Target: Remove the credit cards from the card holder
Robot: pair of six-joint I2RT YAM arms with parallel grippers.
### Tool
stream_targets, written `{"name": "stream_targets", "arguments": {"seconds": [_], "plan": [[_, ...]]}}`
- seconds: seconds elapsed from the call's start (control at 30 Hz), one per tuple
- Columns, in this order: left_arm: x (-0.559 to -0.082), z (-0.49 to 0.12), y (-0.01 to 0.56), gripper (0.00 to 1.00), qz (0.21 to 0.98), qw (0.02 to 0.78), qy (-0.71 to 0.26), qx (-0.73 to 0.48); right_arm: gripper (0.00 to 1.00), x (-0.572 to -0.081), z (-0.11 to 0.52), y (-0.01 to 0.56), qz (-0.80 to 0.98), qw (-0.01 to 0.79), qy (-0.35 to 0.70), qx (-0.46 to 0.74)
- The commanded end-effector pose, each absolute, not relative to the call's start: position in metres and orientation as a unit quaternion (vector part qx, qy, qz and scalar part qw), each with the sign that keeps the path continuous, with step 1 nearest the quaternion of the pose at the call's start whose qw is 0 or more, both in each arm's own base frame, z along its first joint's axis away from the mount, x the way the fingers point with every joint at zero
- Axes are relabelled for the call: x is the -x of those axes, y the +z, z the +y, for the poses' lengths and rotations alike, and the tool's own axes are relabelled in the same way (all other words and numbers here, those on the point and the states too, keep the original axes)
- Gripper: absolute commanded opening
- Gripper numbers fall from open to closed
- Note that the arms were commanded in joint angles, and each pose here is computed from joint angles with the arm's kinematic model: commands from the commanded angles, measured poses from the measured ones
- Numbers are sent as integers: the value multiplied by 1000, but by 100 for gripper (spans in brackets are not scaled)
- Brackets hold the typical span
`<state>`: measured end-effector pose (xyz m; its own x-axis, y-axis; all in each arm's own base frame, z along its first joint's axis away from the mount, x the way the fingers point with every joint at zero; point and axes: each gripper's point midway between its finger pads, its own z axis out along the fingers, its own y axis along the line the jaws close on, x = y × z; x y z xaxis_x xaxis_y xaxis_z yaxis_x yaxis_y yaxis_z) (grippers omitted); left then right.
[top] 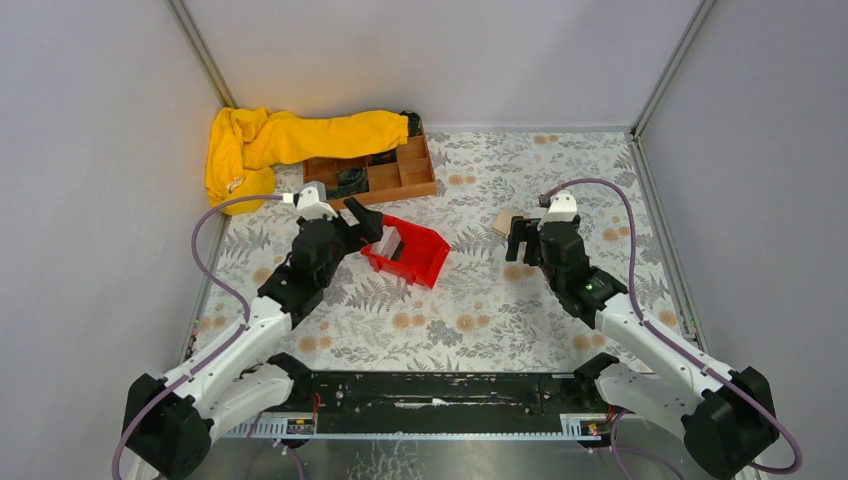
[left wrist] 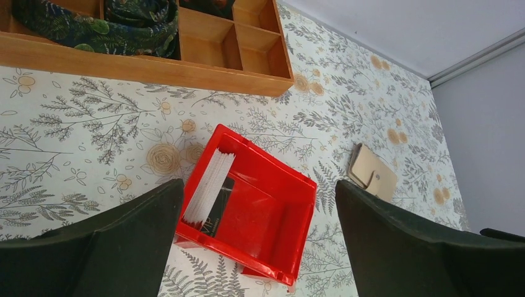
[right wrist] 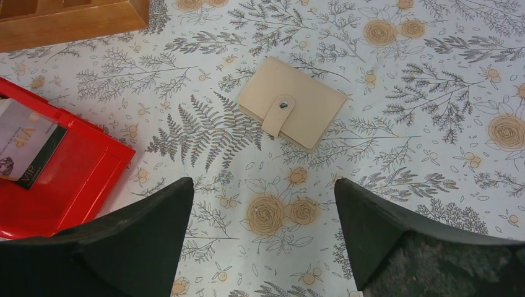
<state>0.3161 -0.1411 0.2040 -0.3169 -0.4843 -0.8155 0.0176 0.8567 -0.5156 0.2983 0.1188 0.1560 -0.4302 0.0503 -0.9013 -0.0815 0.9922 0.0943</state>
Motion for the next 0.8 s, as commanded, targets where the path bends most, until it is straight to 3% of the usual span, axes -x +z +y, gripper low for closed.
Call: {"name": "stream_targets", "arguments": {"seconds": [0.0,0.5,0.77], "plan": [[-318,-136,215,100,763,584,-224,164,92,-304,121,170,830,553,66,5],[-326,-144,193,100,767,578,-230,158,92,-309,120,169,829,556,61,-4],[-355,-161,168,97,775,582,-213,124,70,-339,128,169,840,540,41,-32]]}}
